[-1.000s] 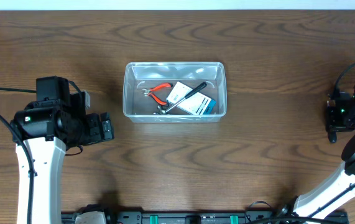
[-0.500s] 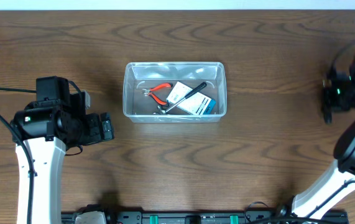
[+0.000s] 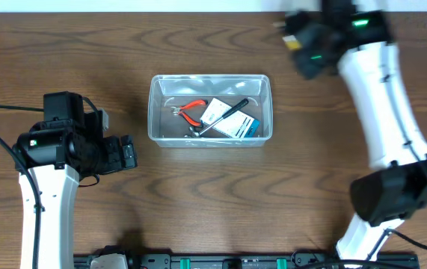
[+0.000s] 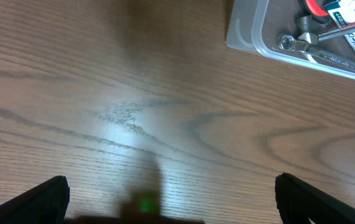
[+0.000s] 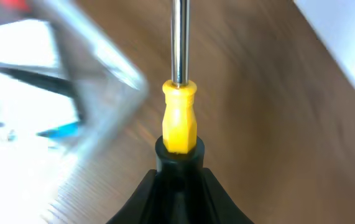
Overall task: Pack container
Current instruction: 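Carry the screwdriver with the right gripper into the container and release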
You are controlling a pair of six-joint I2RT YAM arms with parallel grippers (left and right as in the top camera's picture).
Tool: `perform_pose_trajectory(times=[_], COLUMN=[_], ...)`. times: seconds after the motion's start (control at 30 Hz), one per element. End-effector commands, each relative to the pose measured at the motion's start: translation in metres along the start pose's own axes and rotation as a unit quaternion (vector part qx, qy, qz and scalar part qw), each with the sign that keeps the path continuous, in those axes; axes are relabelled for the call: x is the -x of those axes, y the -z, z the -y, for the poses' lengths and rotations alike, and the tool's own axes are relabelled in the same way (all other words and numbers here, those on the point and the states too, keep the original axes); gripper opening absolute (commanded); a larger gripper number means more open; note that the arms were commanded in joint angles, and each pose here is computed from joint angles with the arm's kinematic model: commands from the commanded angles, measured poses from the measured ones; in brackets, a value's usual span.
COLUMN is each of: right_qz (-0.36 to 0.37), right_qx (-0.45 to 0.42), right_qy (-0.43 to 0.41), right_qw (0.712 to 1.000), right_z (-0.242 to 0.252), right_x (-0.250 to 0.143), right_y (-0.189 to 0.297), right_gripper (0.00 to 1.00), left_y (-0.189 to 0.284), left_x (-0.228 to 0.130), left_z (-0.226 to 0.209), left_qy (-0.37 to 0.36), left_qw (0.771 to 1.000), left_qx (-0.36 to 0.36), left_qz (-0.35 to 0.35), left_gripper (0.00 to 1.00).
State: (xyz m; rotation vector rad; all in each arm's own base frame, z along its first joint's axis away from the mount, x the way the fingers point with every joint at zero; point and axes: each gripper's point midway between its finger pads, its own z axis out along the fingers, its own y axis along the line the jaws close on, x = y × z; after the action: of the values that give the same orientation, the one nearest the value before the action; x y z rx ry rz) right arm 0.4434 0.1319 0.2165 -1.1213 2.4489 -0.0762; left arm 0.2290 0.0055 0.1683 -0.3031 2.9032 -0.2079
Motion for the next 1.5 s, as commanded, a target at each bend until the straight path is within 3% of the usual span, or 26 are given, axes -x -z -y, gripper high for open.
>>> perform_pose_trajectory(times=[0.0,0.1,0.27,0.47,0.6,0.67,0.73,0.77,0.9,0.97,1.07,1.17,1.33,1.37,1.4,1.43,1.47], right_qz=[0.021,0.033,0.016,-0.03,-0.034,-0.033,-0.038,-0.041,-0.047,-0.047,-0.045,-0.026,0.083,0.106,0.133,0.152,0.17], right_qx=[0.024,0.042,0.075,0.142,0.164,0.161,0.162,0.163,0.166,0.165,0.147,0.092,-0.037,-0.052,-0.066,-0.075,-0.085], right_qy=[0.153,0.225,0.266,0.258,0.227,0.215,0.205,0.2,0.194,0.19,0.163,0.115,-0.053,-0.09,-0.131,-0.164,-0.198], right_qw=[0.988,0.973,0.961,0.955,0.959,0.963,0.965,0.965,0.966,0.967,0.975,0.989,0.995,0.989,0.98,0.972,0.962], right_z=[-0.052,-0.095,-0.14,-0.169,-0.176,-0.176,-0.176,-0.176,-0.177,-0.177,-0.169,-0.14,-0.042,-0.022,0.001,0.02,0.04], right_x=[0.033,0.055,0.062,0.041,0.038,0.04,0.038,0.037,0.034,0.035,0.04,0.055,0.086,0.088,0.089,0.087,0.083], right_y=[-0.006,-0.018,-0.054,-0.102,-0.11,-0.111,-0.11,-0.11,-0.109,-0.109,-0.102,-0.082,-0.014,-0.001,0.014,0.025,0.035], right_gripper=[0.01,0.01,0.01,0.01,0.01,0.09,0.29,0.33,0.35,0.35,0.27,0.07,0.15,0.23,0.46,0.96,0.99], left_y=[0.002,0.002,0.002,0.002,0.002,0.002,0.002,0.002,0.002,0.002,0.002,0.006,0.029,0.038,0.047,0.056,0.067], left_x=[0.001,0.001,0.001,0.001,0.001,0.001,0.001,0.001,0.001,0.001,0.001,0.0,0.021,0.032,0.043,0.055,0.069], left_z=[-0.001,-0.001,-0.001,-0.001,-0.001,-0.001,-0.001,-0.001,-0.001,-0.001,-0.001,-0.006,-0.018,-0.019,-0.018,-0.017,-0.016], left_qy=[-0.001,-0.001,-0.001,-0.001,-0.001,-0.001,-0.001,-0.001,-0.001,-0.001,-0.001,-0.002,-0.008,-0.01,-0.011,-0.013,-0.014], left_qw=[1.0,1.0,1.0,1.0,1.0,1.0,1.0,1.0,1.0,1.0,1.0,1.0,0.993,0.988,0.982,0.975,0.965], left_qx=[0.006,0.006,0.006,0.006,0.006,0.006,0.006,0.006,0.006,0.006,0.006,0.02,0.061,0.067,0.068,0.068,0.069], left_qz=[0.002,0.002,0.002,0.002,0.003,0.003,0.003,0.003,0.003,0.003,0.003,0.011,0.104,0.142,0.175,0.211,0.251], left_gripper=[0.98,0.98,0.98,0.98,0.98,0.98,0.98,0.98,0.98,0.98,0.98,0.98,0.98,0.98,0.98,0.98,0.98])
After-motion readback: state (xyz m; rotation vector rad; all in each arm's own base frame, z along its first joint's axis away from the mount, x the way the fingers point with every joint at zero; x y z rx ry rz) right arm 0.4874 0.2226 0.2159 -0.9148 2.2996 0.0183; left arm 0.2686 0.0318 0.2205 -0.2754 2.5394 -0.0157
